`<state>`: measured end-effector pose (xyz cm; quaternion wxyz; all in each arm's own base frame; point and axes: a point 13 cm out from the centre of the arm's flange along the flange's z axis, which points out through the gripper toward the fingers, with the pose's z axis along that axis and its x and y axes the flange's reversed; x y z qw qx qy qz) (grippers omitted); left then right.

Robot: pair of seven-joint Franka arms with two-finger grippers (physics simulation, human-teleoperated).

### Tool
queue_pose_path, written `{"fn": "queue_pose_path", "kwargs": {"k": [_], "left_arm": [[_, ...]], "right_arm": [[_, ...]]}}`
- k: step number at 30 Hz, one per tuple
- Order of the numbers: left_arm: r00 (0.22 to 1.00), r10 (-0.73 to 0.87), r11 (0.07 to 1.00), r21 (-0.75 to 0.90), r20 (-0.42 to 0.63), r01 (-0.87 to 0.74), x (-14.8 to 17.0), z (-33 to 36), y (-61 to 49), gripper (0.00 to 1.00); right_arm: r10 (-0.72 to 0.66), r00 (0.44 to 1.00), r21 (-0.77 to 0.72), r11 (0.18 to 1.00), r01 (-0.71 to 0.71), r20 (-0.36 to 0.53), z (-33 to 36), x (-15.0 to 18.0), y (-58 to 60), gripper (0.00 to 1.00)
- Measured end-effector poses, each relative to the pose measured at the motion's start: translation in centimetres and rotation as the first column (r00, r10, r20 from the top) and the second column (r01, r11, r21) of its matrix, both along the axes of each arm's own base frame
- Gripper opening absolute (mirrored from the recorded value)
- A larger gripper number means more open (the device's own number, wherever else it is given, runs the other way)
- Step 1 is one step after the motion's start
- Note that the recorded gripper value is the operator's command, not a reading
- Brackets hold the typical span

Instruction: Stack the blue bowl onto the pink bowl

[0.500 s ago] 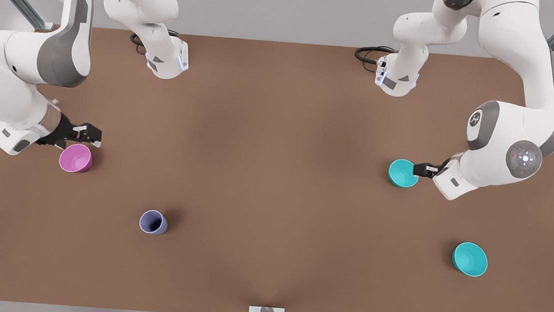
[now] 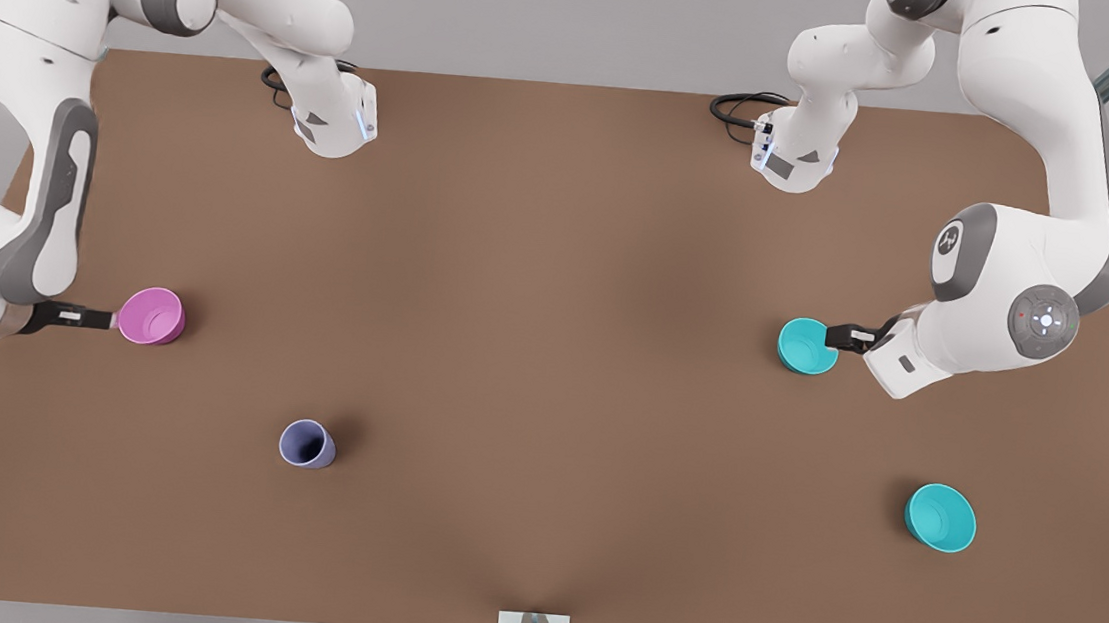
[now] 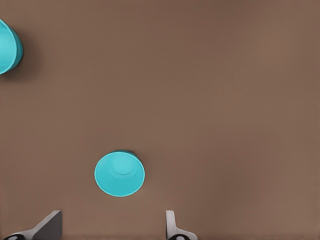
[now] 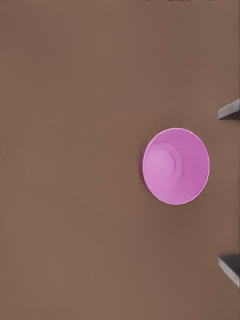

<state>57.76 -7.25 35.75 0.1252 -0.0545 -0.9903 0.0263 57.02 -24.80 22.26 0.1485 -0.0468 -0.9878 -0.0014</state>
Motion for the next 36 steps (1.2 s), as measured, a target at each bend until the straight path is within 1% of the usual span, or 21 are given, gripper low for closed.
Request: {"fn": "queue_pose_path", "kwargs": {"k": [2,7,10,12,18,24,25,26,27,28,29,31,34,36], "left_arm": [[1.000,0.000,1.000,0.000,0.000,0.000,0.0,0.0,0.0,1.00],[1.000,-0.004,1.000,0.001,-0.005,0.004,-0.2,0.1,-0.2,1.00],[1.000,-0.007,1.000,0.002,-0.010,0.007,-0.4,0.1,-0.3,1.00],[1.000,-0.007,1.000,0.002,-0.012,0.007,-0.4,0.1,-0.3,1.00],[1.000,-0.007,1.000,0.003,-0.023,0.007,-0.6,-0.3,-0.3,1.00],[1.000,-0.007,1.000,0.003,-0.024,0.007,-0.7,-0.3,-0.3,1.00],[1.000,-0.007,1.000,0.003,-0.025,0.007,-0.7,-0.3,-0.3,1.00],[1.000,-0.007,1.000,0.003,-0.025,0.007,-0.7,-0.3,-0.3,1.00],[1.000,-0.007,1.000,0.003,-0.025,0.007,-0.7,-0.3,-0.3,1.00],[1.000,-0.007,1.000,0.003,-0.026,0.007,-0.7,-0.3,-0.3,1.00],[1.000,-0.007,1.000,0.003,-0.026,0.007,-0.7,-0.3,-0.3,1.00],[1.000,-0.007,1.000,0.004,-0.027,0.007,-0.8,-0.3,-0.3,1.00],[1.000,-0.007,1.000,0.003,-0.028,0.007,-0.8,-0.3,-0.3,1.00],[1.000,-0.007,1.000,0.003,-0.028,0.007,-0.8,-0.4,-0.3,1.00]], "right_arm": [[-0.003,1.000,0.012,1.000,0.003,0.012,-2.3,-1.2,-1.7,1.00],[-0.002,0.998,0.059,0.998,-0.002,0.059,-7.7,-6.0,-3.0,1.00],[0.017,0.994,0.058,0.998,-0.024,0.110,-9.3,-6.1,-3.7,1.00],[0.025,0.992,0.065,0.997,-0.033,0.126,-10.7,-6.1,-3.9,1.00],[0.044,0.992,0.102,0.993,-0.056,0.121,-14.8,-7.9,-3.6,1.00],[0.056,0.989,0.136,0.988,-0.075,0.133,-17.1,-8.1,-2.9,1.00],[0.060,0.989,0.139,0.987,-0.080,0.137,-17.1,-8.0,-2.8,0.98],[0.065,0.988,0.141,0.986,-0.085,0.141,-17.1,-7.9,-2.7,0.85],[0.068,0.987,0.144,0.985,-0.089,0.145,-17.1,-7.9,-2.7,0.63],[0.073,0.986,0.147,0.985,-0.094,0.148,-17.1,-7.8,-2.6,0.50],[0.077,0.986,0.150,0.984,-0.099,0.151,-17.1,-7.8,-2.5,0.38],[0.084,0.984,0.160,0.981,-0.110,0.157,-17.1,-7.7,-2.3,0.21],[0.109,0.980,0.169,0.976,-0.137,0.168,-17.0,-7.3,-1.8,0.21],[0.127,0.974,0.186,0.969,-0.162,0.188,-16.3,-6.1,-0.1,0.21]]}}
